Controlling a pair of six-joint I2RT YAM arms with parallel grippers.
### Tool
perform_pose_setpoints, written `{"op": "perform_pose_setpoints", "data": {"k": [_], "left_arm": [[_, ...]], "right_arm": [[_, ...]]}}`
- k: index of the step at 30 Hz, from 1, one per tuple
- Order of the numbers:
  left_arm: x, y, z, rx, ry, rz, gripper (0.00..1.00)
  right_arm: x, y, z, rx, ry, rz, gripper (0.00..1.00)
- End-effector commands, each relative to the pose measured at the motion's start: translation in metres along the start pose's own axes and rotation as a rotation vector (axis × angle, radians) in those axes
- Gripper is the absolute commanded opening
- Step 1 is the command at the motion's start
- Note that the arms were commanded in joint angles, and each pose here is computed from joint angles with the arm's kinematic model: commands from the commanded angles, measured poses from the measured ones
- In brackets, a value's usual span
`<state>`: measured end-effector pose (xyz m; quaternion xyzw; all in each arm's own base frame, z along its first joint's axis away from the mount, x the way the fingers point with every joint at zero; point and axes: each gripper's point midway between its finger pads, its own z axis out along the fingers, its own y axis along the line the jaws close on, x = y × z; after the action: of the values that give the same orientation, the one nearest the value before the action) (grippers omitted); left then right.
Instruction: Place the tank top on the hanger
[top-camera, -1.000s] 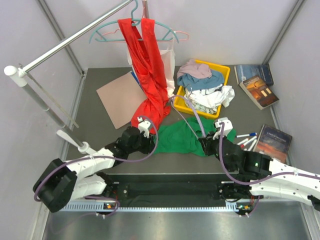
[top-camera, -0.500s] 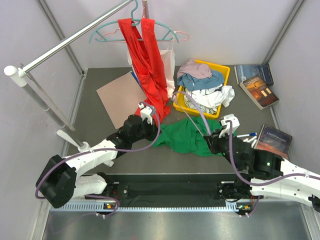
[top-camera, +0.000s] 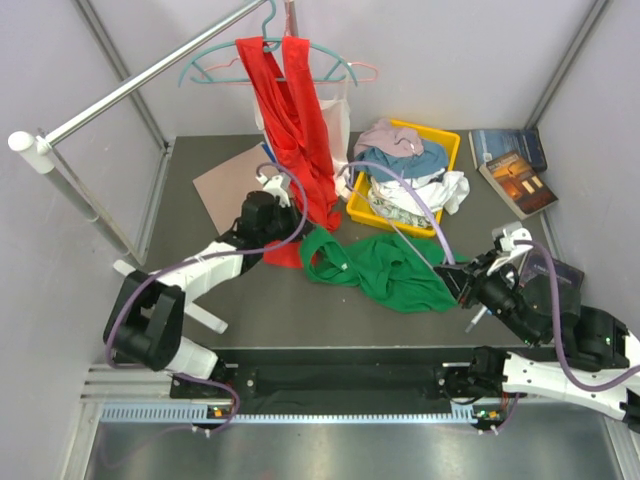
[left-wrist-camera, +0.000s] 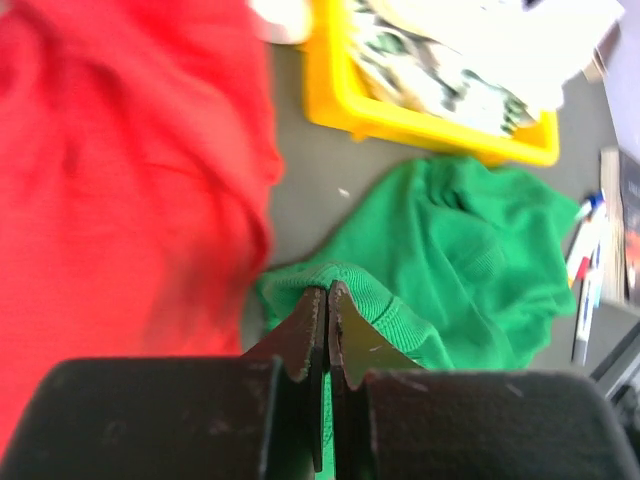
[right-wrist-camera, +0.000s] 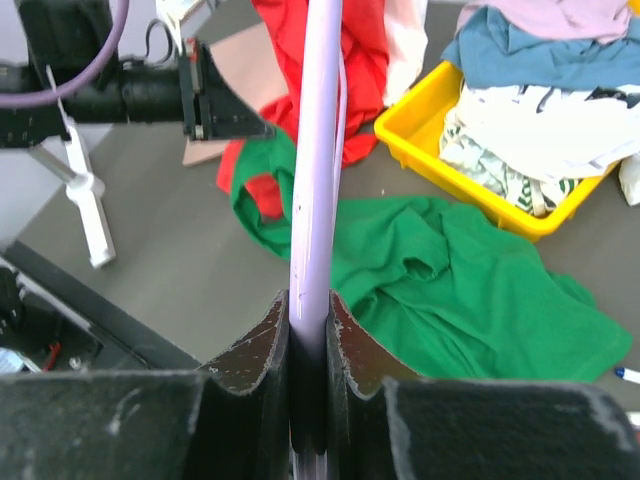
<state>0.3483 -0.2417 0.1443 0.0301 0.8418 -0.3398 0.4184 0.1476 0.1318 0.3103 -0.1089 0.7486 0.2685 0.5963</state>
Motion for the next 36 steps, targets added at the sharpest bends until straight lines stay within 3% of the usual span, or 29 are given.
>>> {"op": "perform_pose_setpoints", "data": {"k": [1,9,16,25,36], "left_arm": [[-0.037,0.002,0.009,0.067,-0.077,-0.075,0.0],[-0.061,0.023,0.012,0.062,-0.102,-0.12,0.0],[-0.072,0.037,0.009,0.027,-0.093,-0.107,0.0],[-0.081,0.025,-0.005,0.069,-0.104,-0.098,0.0],[-0.089,-0.019,-0.043,0.195,-0.098,-0.117,0.0]], "right_arm": [[-0.011,0.006,-0.013,-0.07,-0.006,-0.008,0.0],[0.017,0.036,-0.014,-0.228,0.128,-0.057,0.0],[0.03,0.04,-0.012,-0.241,0.179,-0.055,0.0],[0.059,0.037,-0.003,-0.206,0.27,-0.087,0.0],[0.061,0.049,0.027,-0.208,0.162,-0.068,0.0]]}}
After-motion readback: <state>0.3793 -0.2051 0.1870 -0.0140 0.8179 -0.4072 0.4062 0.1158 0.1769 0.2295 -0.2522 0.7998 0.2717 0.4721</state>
